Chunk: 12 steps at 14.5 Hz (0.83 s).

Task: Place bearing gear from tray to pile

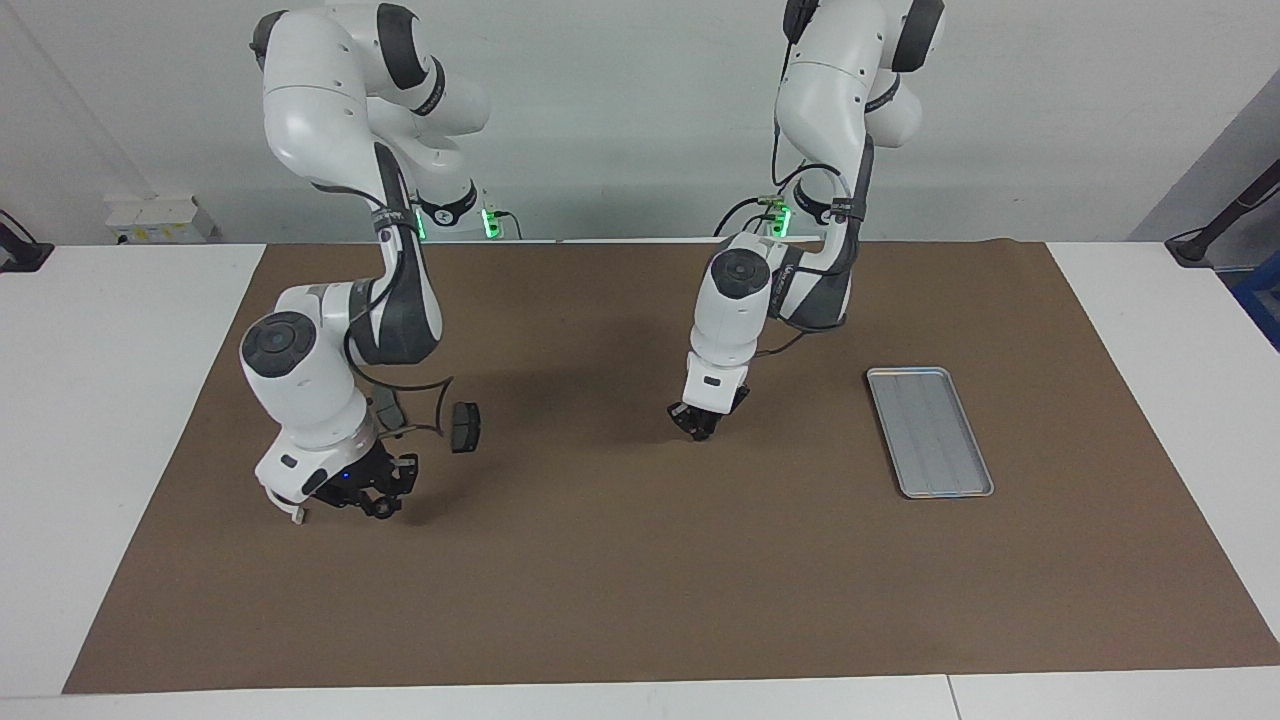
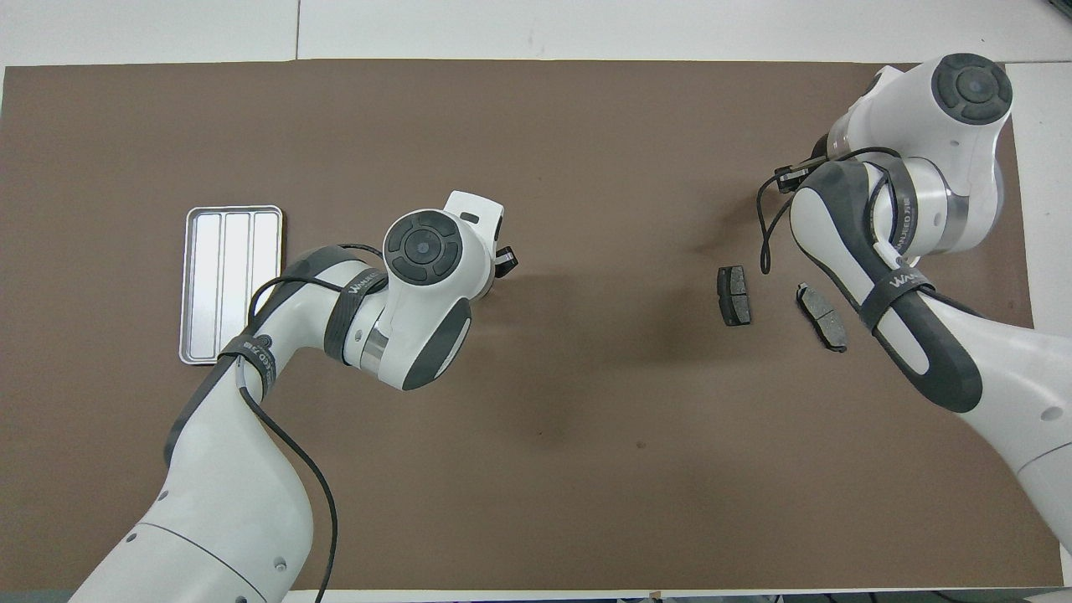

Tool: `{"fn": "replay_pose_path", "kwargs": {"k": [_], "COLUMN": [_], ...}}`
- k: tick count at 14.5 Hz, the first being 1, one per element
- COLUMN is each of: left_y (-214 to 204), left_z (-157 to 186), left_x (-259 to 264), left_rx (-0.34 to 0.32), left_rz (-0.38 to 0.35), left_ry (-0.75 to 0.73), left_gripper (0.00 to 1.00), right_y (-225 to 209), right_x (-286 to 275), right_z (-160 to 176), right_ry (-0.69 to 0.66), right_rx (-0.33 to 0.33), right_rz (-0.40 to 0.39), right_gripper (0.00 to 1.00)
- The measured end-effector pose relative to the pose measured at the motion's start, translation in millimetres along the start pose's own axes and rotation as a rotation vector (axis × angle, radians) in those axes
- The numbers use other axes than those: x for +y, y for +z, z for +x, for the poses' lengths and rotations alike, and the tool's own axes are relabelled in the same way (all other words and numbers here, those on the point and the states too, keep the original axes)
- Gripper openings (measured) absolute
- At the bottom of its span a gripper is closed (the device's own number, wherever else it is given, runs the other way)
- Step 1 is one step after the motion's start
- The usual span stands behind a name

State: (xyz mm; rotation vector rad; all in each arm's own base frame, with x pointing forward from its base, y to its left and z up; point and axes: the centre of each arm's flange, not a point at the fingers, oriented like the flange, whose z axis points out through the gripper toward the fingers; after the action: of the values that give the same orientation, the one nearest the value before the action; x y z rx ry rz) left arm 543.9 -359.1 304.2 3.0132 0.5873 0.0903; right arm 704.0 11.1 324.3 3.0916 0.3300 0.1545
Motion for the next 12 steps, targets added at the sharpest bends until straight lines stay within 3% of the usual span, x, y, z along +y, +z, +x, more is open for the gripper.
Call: {"fn": "replay_pose_path", "kwargs": {"k": [8, 11, 12], "left_y": [7, 7, 7], "left_z": [-4, -5, -5], "left_x": [-2, -1, -1], "left_rx": [0.001, 0.004, 0.004], "left_rz": [-0.002, -0.006, -0.006], "left_ry": [-0.005, -0.033, -0.037], "left_gripper": [0.24, 0.34, 0.45], "right_y": [35, 38, 38], "right_x": [0, -2, -2], "right_z": [2, 1, 1], "right_ry": [-0.008, -0.01, -0.01], "right_rx": [0.035, 0.033, 0.033], "right_rz": [0.004, 0.005, 0.005], "right_gripper": [0.36, 0.36, 0.36]}}
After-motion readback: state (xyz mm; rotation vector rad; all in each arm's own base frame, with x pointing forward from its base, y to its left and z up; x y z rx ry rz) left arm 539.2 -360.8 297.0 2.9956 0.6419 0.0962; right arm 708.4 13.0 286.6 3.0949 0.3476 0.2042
